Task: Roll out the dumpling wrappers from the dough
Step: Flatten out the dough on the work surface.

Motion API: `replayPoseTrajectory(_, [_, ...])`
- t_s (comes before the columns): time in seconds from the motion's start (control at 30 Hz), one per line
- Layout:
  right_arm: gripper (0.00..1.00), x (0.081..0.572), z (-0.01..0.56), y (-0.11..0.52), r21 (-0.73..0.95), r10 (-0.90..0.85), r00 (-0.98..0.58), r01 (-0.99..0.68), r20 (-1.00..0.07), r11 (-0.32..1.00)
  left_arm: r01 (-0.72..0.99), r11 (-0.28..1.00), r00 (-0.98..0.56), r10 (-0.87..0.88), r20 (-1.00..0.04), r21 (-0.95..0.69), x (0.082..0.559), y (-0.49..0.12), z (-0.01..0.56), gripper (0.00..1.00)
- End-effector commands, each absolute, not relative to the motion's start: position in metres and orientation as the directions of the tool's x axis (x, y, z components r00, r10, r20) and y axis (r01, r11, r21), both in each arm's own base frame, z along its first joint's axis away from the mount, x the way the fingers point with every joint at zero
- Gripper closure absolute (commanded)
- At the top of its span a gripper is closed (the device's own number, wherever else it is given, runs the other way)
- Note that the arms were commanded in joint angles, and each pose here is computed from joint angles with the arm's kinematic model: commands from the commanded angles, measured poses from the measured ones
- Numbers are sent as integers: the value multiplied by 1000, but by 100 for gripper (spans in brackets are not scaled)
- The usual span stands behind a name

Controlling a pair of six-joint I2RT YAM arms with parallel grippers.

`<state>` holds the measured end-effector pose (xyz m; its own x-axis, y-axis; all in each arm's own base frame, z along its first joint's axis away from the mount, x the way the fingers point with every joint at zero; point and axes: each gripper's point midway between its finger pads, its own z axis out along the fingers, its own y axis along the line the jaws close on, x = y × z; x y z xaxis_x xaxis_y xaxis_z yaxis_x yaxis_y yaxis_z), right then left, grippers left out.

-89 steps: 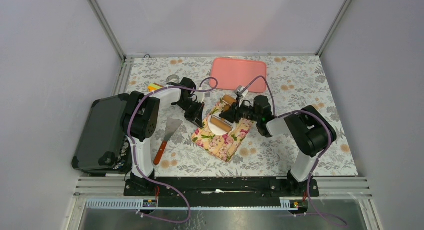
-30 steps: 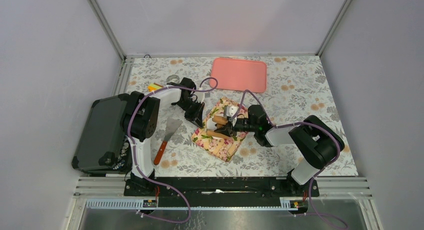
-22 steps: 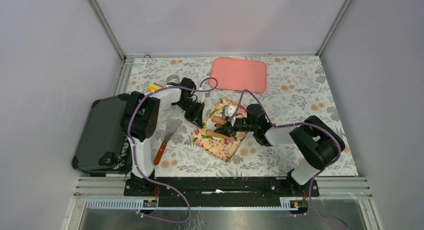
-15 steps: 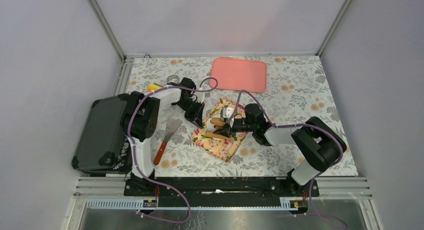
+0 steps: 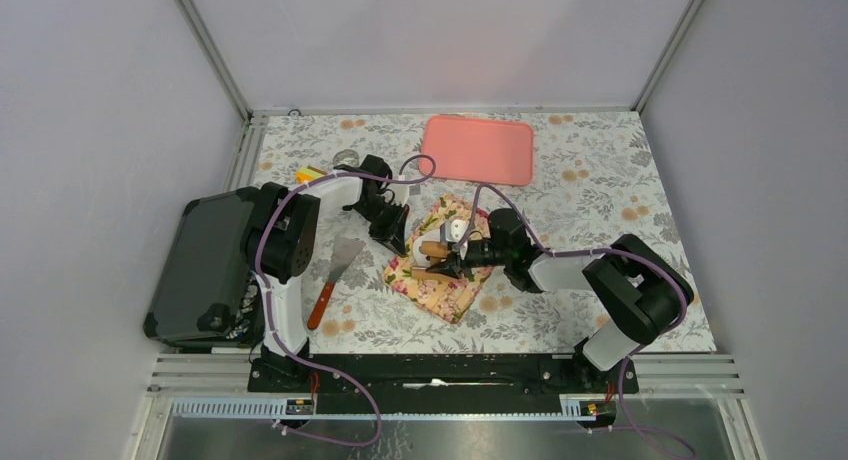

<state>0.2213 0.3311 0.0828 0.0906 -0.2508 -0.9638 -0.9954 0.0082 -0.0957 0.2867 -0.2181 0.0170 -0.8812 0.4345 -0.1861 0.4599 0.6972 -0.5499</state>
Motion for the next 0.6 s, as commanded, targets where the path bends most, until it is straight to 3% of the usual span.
replayPoseTrajectory(0.0, [100,159,17,305,203,-430,-160,-977,-888,-56,477,754,-872,471,-135,-451,282,-194,-15,100])
replayPoseTrajectory(0.37, [100,161,36,314,265,-373,-232,-963,-898,-41,477,753,-872,471,-135,-453,282,-194,-15,100])
replayPoseTrajectory(0.57, [100,225,136,325,379,-52,-384,-922,-922,80,476,754,-872,470,-135,-453,282,-194,-15,100])
